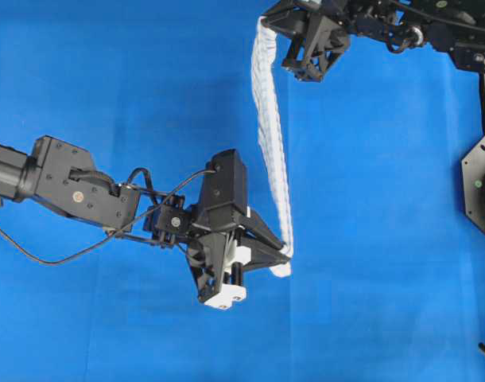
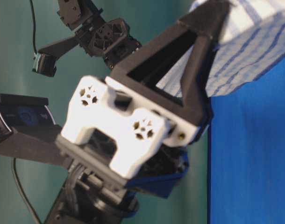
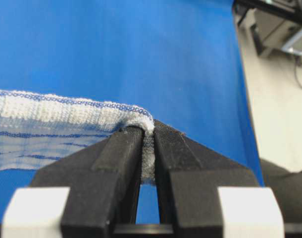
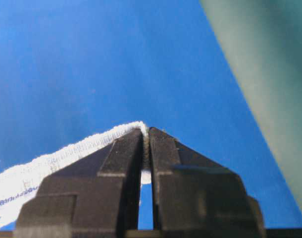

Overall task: Fold the blue towel.
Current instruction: 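Lift the towel strip and rotate it vertical, right gripper moving to top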

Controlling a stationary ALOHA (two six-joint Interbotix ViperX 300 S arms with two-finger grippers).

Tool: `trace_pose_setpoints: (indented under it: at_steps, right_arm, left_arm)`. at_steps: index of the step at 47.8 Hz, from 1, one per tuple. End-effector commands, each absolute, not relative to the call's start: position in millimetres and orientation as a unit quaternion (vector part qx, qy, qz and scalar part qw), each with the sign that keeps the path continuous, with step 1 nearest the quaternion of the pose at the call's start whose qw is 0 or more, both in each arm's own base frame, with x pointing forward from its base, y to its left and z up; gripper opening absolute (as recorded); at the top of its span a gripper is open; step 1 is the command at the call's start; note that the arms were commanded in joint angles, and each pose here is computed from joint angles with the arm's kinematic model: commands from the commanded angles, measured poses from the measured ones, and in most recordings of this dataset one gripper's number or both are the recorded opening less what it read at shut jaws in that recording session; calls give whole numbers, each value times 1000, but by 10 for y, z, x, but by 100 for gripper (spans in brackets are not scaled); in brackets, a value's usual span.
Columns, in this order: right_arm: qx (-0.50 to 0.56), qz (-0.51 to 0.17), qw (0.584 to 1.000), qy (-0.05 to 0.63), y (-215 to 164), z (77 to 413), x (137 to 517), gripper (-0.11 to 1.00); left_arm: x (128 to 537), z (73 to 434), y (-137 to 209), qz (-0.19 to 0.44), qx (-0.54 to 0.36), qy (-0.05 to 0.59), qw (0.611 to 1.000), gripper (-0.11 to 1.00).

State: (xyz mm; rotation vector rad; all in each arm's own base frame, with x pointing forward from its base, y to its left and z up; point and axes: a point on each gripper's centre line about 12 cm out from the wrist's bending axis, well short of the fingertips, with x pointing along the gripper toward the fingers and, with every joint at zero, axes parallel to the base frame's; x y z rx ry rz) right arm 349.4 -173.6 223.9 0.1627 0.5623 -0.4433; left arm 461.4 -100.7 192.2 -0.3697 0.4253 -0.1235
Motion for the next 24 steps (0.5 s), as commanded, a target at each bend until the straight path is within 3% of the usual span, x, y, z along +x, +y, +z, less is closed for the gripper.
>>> trace_pose_setpoints:
  at_steps: [1,14,24]
  right_arm:
    - [77,-220,937,262,-1746,2376,3453,-3]
    - [84,-215,930,286,-1786,2274,3551,-3]
    - [89,-205,922,317,-1866,2107,3786,-3]
  left_arm:
    - [4616,1980,-1097,-76,-180,186,963,4]
    - [4441,1764,-1070,-86,-185,143,968,4]
    - [4247,1557,-1037,-76,-202,154,964,4]
